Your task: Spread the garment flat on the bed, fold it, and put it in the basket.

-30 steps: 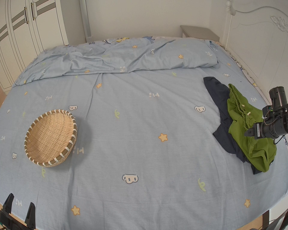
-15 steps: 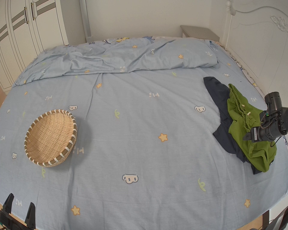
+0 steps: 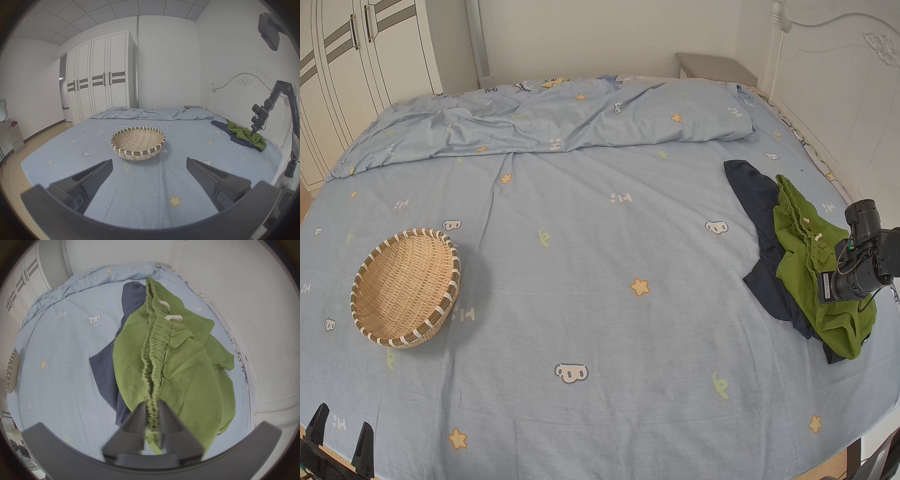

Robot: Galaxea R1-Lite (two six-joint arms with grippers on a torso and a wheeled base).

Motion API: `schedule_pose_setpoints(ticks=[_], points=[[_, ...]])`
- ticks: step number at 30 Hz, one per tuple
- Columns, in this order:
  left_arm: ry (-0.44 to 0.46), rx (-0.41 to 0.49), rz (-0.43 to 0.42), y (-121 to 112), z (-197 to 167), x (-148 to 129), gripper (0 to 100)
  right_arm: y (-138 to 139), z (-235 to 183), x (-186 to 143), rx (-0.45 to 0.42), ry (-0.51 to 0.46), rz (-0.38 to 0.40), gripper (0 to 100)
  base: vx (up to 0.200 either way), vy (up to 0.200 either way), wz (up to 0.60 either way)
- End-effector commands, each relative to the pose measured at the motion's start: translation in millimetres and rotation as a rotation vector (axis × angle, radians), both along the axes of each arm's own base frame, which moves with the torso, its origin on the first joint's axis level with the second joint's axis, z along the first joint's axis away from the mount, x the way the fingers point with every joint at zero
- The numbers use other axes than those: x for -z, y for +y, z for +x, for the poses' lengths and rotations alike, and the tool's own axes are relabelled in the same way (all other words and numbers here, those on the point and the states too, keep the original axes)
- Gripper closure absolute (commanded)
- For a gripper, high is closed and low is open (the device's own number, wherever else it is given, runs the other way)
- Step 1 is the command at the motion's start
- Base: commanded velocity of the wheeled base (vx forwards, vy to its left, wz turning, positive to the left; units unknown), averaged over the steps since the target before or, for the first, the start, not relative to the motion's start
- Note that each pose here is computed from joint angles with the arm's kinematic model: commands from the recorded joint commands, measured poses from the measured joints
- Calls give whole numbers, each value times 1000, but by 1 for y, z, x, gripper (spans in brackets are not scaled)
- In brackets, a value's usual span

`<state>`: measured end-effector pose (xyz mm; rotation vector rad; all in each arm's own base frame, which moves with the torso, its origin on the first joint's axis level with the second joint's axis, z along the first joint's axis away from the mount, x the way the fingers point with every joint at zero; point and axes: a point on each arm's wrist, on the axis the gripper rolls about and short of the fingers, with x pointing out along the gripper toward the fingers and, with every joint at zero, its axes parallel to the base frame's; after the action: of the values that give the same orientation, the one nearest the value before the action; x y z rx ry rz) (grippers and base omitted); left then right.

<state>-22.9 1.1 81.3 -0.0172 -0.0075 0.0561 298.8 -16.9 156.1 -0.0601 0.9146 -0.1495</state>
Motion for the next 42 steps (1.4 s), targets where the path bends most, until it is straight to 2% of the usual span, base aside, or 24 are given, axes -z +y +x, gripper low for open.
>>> schedule_pose_setpoints(ticks=[1,4,8,9,10,11,14,15,16,19,24,28,30,31,33,37,38,42], points=[[1,-1,-1,0,0,5,0,0,3,6,-1,20,2,100,0,0,0],[1,-1,-1,0,0,5,0,0,5,4,-6,13,8,100,0,0,0],[1,-1,-1,0,0,5,0,3,8,-25,-48,-86,77,100,0,0,0],[1,-1,-1,0,0,5,0,3,8,-25,-48,-86,77,100,0,0,0],[1,-1,0,0,0,5,0,7,-4,-53,-51,-149,116,100,0,0,0],[1,-1,-1,0,0,5,0,9,-11,-66,-57,-168,133,100,0,0,0],[1,-1,-1,0,0,5,0,22,-28,-98,-121,-172,188,100,0,0,0],[1,-1,-1,0,0,5,0,22,-28,-98,-121,-172,188,100,0,0,0],[1,-1,0,0,0,5,0,33,-41,-115,-162,-166,230,100,0,0,0],[1,-1,0,0,0,5,0,48,-55,-132,-207,-167,274,100,0,0,0],[1,-1,0,0,0,5,0,86,-62,-134,-316,-150,332,100,0,0,0],[1,-1,0,0,0,5,0,133,-53,-126,-421,-143,400,100,0,0,0],[1,-1,0,0,0,5,0,140,-51,-125,-433,-146,412,100,0,0,0],[1,-1,0,0,0,5,0,164,-51,-130,-481,-163,456,100,0,0,0],[1,-1,-1,0,0,5,0,173,-54,-134,-502,-164,475,100,0,0,0],[1,-1,0,0,0,5,0,210,-82,-156,-601,-149,563,100,0,0,0],[1,-1,-1,0,0,5,0,214,-84,-157,-609,-145,572,100,0,0,0],[1,-1,-1,0,0,5,0,263,-97,-159,-683,-108,650,100,0,0,0]])
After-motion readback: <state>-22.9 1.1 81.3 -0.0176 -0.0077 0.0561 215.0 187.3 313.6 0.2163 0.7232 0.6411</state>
